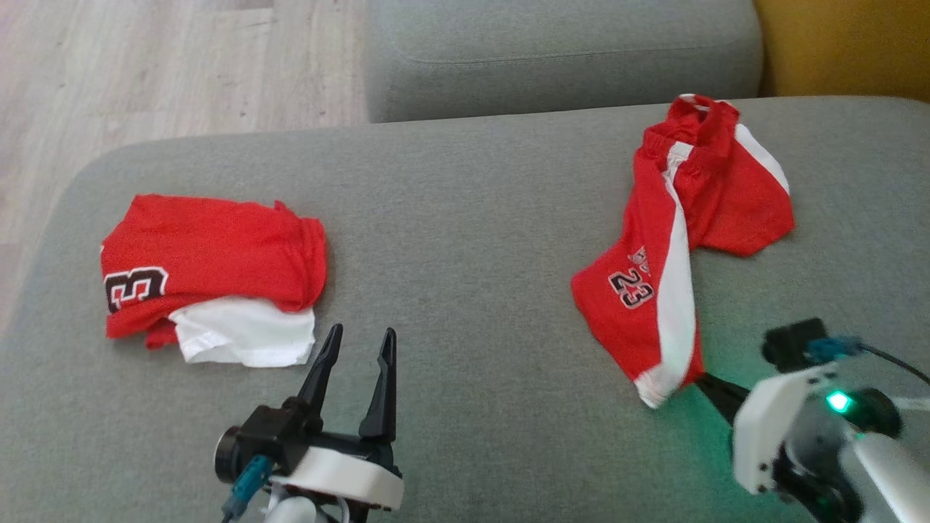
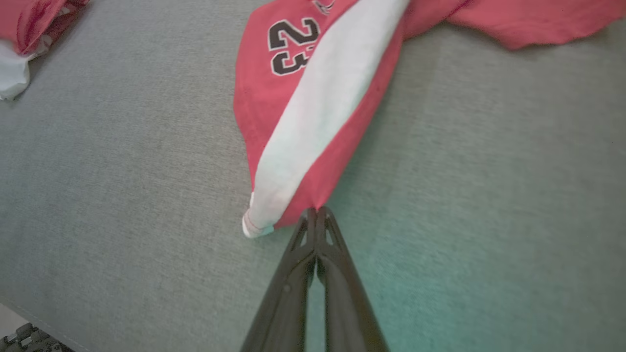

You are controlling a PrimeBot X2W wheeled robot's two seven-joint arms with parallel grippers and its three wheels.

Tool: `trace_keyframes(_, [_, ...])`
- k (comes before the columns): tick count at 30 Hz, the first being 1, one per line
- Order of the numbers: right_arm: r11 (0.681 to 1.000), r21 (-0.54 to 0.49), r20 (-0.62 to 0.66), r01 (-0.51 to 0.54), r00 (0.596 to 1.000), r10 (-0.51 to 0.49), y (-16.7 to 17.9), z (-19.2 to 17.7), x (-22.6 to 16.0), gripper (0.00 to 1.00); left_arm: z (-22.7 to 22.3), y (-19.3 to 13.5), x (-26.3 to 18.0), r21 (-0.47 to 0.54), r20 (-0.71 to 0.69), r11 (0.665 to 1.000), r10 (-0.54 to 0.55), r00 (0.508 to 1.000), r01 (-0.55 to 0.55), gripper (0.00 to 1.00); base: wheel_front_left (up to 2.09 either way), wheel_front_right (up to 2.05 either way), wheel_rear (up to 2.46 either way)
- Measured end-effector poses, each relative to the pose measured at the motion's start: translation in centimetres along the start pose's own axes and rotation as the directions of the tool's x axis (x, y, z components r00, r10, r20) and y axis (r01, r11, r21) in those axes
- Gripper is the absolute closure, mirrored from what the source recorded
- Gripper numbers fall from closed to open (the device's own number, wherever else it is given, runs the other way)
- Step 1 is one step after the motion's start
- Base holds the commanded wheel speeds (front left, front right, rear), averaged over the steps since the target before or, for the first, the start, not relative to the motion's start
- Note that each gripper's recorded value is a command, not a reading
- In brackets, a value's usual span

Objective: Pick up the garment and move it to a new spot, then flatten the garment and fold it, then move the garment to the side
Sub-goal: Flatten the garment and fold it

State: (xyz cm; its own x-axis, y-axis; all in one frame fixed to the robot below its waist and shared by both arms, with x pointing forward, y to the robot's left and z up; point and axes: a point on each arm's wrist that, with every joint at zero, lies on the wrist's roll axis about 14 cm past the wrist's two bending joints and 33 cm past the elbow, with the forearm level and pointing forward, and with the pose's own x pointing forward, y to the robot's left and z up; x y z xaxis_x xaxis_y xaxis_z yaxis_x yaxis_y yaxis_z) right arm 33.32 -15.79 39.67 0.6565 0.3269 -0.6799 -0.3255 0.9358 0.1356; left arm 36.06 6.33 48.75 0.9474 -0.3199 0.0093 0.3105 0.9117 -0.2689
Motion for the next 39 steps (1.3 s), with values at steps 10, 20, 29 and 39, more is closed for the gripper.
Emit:
trace_keyframes(10, [0.978, 0.031, 0.047, 0.204, 0.978, -0.205, -5.0, -0.3, -4.7, 0.00, -0.4, -0.9, 0.6, -0.003, -0.013, 0.999, -0.034, 0.999, 0.034, 0.00, 0.00, 0.00, 0.00])
trace_keyframes(20, [0.963, 0.090, 0.470, 0.254, 0.842, -0.266, -4.6, 10.1, -5.4, 0.00, -0.5, -0.3, 0.8, -0.003, -0.016, 1.000, -0.019, 1.000, 0.019, 0.00, 0.00, 0.00, 0.00])
trace_keyframes(29, [0.965, 0.170, 0.660, 0.200, 0.704, -0.262, -2.7, 12.7, -3.0, 0.00, -0.3, 0.7, 0.7, -0.004, -0.013, 1.000, 0.008, 1.000, -0.009, 0.00, 0.00, 0.00, 0.00])
trace_keyframes(39, [0.953, 0.221, 0.512, 0.206, 0.807, -0.294, -5.2, 14.3, 4.0, 0.00, -1.6, 2.3, 1.7, -0.009, -0.053, 0.999, 0.040, 0.998, -0.041, 0.00, 0.00, 0.00, 0.00])
